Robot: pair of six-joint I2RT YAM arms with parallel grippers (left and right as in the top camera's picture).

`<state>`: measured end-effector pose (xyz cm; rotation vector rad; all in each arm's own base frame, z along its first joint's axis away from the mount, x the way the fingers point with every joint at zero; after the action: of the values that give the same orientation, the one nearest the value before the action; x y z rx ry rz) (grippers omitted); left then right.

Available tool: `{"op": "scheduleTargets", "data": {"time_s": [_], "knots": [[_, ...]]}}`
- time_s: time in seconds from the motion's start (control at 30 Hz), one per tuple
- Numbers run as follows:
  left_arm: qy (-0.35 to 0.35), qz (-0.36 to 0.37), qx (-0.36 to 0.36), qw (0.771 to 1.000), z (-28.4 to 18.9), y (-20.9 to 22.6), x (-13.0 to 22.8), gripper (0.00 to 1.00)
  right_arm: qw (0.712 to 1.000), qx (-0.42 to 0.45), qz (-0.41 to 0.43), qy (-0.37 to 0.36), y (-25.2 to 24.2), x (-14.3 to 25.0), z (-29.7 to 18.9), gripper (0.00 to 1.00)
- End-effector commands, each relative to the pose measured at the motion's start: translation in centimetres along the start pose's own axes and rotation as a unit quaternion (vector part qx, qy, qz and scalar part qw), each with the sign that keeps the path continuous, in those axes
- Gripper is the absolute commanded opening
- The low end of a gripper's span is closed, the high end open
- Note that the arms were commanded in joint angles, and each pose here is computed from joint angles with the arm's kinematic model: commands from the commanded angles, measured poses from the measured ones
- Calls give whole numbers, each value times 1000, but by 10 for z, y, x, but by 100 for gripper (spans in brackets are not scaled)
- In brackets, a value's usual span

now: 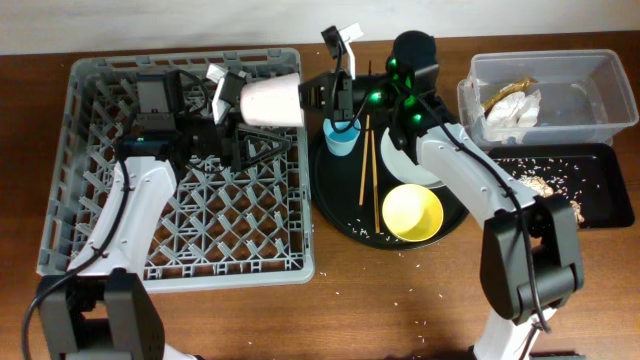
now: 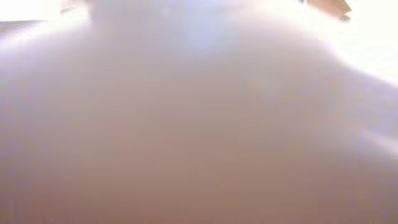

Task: Sort waste into correct bins and load items into the dishwasher rack
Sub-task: 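Hand the pink cup from the right gripper to the left gripper over the rack, then place the pink cup upside down in the rack with the left gripper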

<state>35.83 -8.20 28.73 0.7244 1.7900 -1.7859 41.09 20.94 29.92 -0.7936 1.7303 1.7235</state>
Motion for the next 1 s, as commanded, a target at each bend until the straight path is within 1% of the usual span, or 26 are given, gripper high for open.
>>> {"op": "scheduleTargets", "data": {"time_s": [0.0,0.1,0.13,0.27,0.37,0.4,0.47,0.5,0.53,0.57,0.6,0.63,0.67,0.7,0.73,0.77,0.8,0.87,0.9,0.93,0.97], "knots": [[-5,-20,3,1000,-6,2,1,95,999,-8,-30,16,13,-3,0,4],[-18,-30,-8,999,-18,3,-1,93,999,-14,-29,20,13,-2,0,4],[-20,-32,-10,999,-21,4,-1,90,999,-14,-29,20,13,-2,0,4],[-20,-26,-10,999,-21,4,-2,90,999,-14,-24,23,13,0,2,4],[-20,-27,-10,999,-21,3,-5,89,999,-5,-19,33,11,8,11,4],[-20,-27,-10,999,-21,2,-5,80,999,-2,-19,31,10,8,11,4],[-20,-27,-10,999,-21,2,-5,65,999,-2,-19,31,10,8,11,4],[-20,-27,-10,999,-21,2,-5,59,999,-2,-19,31,10,8,11,4],[-20,-27,-10,999,-21,2,-5,57,999,-1,-19,31,10,8,11,4],[-20,-27,-10,999,-21,2,-5,50,999,0,-19,30,10,8,11,4],[-20,-26,-10,999,-21,2,-5,48,999,0,-19,30,10,8,11,11],[-20,-26,-10,999,-21,2,-5,47,999,0,-19,30,10,8,10,52],[-20,-26,-11,999,-21,2,-5,45,999,1,-19,29,10,8,10,75],[-22,-28,-12,999,-23,2,-7,43,1000,6,-17,25,7,6,4,93],[-34,-44,-22,998,-35,1,-14,39,1000,19,-10,17,2,3,-8,99],[-43,-47,-30,997,-44,0,-20,36,999,33,-1,8,-3,1,-21,98],[-50,-41,-37,997,-52,-2,-26,36,999,52,8,-6,-11,-3,-42,99],[-52,13,-44,998,-57,-14,-45,35,993,111,26,-38,-28,-6,-90,98],[-57,39,-51,996,-57,-20,-52,35,985,162,45,-47,-39,1,-110,98],[-97,52,-84,990,-61,-20,-62,35,971,226,71,-44,-50,12,-124,98],[-128,36,-110,985,-63,-16,-65,36,958,270,88,-35,-56,21,-130,99]]}}
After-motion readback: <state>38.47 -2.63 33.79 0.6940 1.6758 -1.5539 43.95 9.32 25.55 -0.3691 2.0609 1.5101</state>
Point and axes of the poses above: each gripper's point midway between its finger pads, its own z axis out along the fingers, its own y axis along the line the jaws close on, x = y × z, the point moved 10 cm from there along -z, back along the fingers, and after that the axes turned 6 degrees about -z, right-handed, at the moved point
